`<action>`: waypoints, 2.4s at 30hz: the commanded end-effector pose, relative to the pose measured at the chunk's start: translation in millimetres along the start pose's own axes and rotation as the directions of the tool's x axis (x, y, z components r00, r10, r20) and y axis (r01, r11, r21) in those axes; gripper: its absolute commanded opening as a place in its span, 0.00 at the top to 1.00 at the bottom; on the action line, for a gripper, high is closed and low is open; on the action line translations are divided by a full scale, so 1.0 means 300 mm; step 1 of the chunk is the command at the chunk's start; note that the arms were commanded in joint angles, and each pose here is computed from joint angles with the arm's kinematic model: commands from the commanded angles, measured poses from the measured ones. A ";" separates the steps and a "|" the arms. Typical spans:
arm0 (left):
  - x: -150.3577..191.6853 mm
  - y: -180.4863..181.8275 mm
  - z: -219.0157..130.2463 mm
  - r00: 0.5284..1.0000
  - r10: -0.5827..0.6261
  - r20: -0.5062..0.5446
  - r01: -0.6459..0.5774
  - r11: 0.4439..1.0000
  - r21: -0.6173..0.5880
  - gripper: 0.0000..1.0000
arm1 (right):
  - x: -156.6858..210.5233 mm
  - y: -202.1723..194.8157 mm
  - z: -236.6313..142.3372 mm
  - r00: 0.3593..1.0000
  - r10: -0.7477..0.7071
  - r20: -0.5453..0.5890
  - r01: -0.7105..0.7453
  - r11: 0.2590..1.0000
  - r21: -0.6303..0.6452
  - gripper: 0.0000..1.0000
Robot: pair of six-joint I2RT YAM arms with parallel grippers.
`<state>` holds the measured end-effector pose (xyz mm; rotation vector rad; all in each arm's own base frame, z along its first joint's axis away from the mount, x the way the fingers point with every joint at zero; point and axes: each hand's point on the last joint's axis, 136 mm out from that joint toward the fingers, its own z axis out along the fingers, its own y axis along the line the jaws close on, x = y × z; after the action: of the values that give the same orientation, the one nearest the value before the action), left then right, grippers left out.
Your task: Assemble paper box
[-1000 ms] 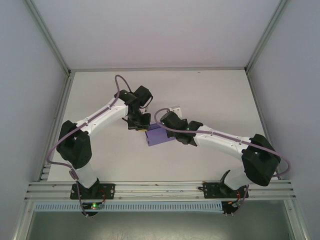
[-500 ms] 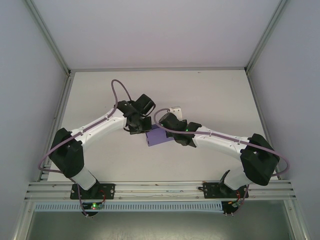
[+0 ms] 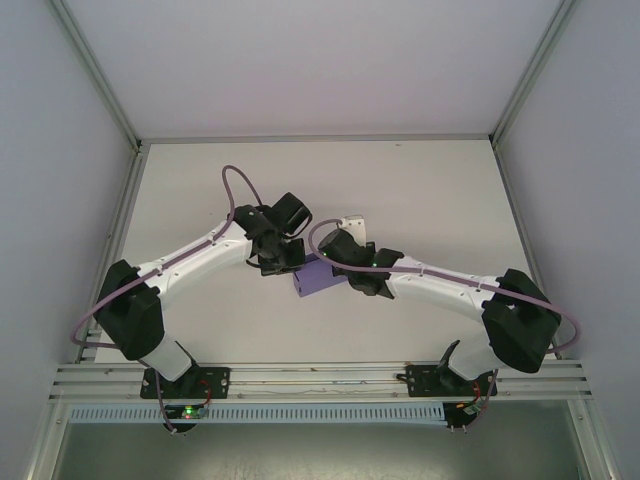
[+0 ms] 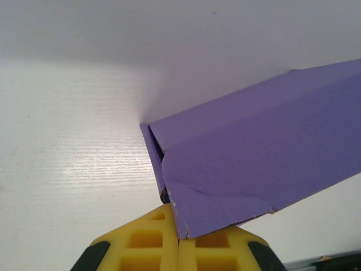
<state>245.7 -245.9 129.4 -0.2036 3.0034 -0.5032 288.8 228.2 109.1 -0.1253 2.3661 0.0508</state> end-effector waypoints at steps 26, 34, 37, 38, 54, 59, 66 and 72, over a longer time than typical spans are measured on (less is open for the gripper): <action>0.142 0.138 0.251 0.940 0.339 0.026 -0.320 0.909 -0.267 1.00 | 0.081 -0.006 -0.117 0.997 -0.052 -0.056 0.042 0.986 -0.160 0.55; 0.132 0.148 0.254 0.925 0.378 0.047 -0.349 0.890 -0.294 1.00 | 0.008 -0.122 -0.204 1.000 0.019 0.019 -0.017 0.993 -0.117 0.44; 0.133 0.149 0.253 0.919 0.390 0.054 -0.359 0.887 -0.291 1.00 | -0.026 -0.143 -0.224 0.998 0.042 0.053 -0.035 0.989 -0.141 0.43; 0.134 0.147 0.253 0.917 0.395 0.056 -0.364 0.885 -0.290 1.00 | -0.043 -0.145 -0.228 0.997 0.052 0.064 -0.041 0.988 -0.151 0.42; 0.137 0.126 0.254 0.895 0.437 0.089 -0.400 0.875 -0.273 1.00 | 0.016 -0.184 -0.056 0.982 0.134 -0.131 -0.155 0.975 -0.159 0.52; 0.144 0.097 0.240 0.884 0.457 0.096 -0.425 0.873 -0.240 0.95 | 0.107 -0.187 -0.042 0.967 0.154 -0.205 -0.188 0.970 -0.156 0.57; 0.161 0.022 0.150 0.871 0.474 0.129 -0.457 0.878 -0.141 0.66 | 0.172 -0.188 -0.039 0.956 0.177 -0.236 -0.216 0.965 -0.152 0.58; 0.173 -0.020 0.090 0.863 0.490 0.122 -0.481 0.871 -0.096 0.51 | 0.202 -0.183 -0.022 0.950 0.183 -0.253 -0.221 0.966 -0.131 0.61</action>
<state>228.5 -265.7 110.2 0.3621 2.6675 -0.3013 275.1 177.0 113.4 0.0565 2.4488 0.4164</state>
